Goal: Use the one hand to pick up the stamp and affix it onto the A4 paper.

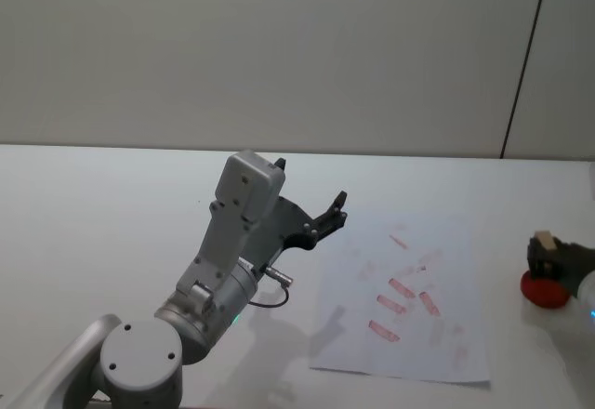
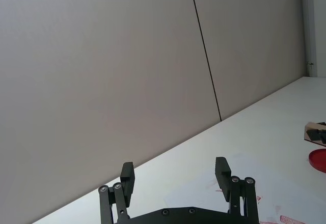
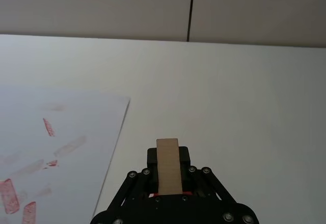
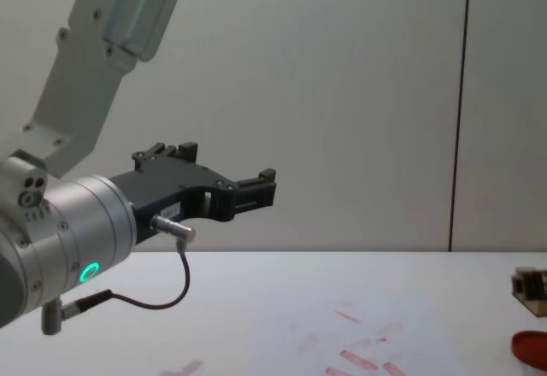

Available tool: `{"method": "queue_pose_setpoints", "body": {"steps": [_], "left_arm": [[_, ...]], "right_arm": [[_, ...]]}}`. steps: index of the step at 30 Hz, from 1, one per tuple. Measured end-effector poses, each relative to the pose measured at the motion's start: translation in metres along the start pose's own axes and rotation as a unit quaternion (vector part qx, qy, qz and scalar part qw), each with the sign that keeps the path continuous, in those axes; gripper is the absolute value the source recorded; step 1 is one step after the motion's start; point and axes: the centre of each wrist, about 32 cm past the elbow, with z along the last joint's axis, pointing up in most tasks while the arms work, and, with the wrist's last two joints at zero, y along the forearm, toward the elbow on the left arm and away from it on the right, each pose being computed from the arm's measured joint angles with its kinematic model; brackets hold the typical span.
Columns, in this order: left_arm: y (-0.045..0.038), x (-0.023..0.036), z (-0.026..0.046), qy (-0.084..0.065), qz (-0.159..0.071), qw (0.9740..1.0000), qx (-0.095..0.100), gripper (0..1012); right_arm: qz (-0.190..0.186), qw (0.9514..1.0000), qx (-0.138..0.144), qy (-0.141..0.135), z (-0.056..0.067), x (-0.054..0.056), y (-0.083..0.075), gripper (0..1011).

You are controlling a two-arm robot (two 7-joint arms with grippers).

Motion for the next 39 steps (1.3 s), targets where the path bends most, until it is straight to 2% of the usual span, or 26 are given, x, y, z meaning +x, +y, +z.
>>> {"method": "queue_pose_setpoints", "body": {"steps": [9,17,25,27,28,29,39], "left_arm": [[0.0000,0.0000,0.0000,0.000,0.000,1.0000,0.000,1002],[0.0000,0.0000,0.0000,0.000,0.000,1.0000,0.000,1002],[0.0000,0.0000,0.0000,0.000,0.000,1.0000,0.000,1002],[0.0000,0.0000,0.0000,0.000,0.000,1.0000,0.000,1002],[0.0000,0.0000,0.0000,0.000,0.000,1.0000,0.000,1002],[0.0000,0.0000,0.0000,0.000,0.000,1.0000,0.000,1002],[0.0000,0.0000,0.0000,0.000,0.000,1.0000,0.000,1002]], "right_arm": [[0.040,0.9986,0.023,-0.025,0.018,-0.001,-0.001,219],[0.080,0.9949,0.026,-0.055,0.032,-0.002,0.004,219],[0.130,0.9873,0.016,-0.090,0.045,-0.006,0.014,219],[0.148,0.9832,0.010,-0.106,0.050,-0.009,0.018,219],[0.148,0.9832,0.010,-0.106,0.050,-0.009,0.018,219],[0.156,0.9811,0.007,-0.114,0.052,-0.011,0.020,219],[0.190,0.9710,-0.017,-0.145,0.061,-0.022,0.033,219]]}}
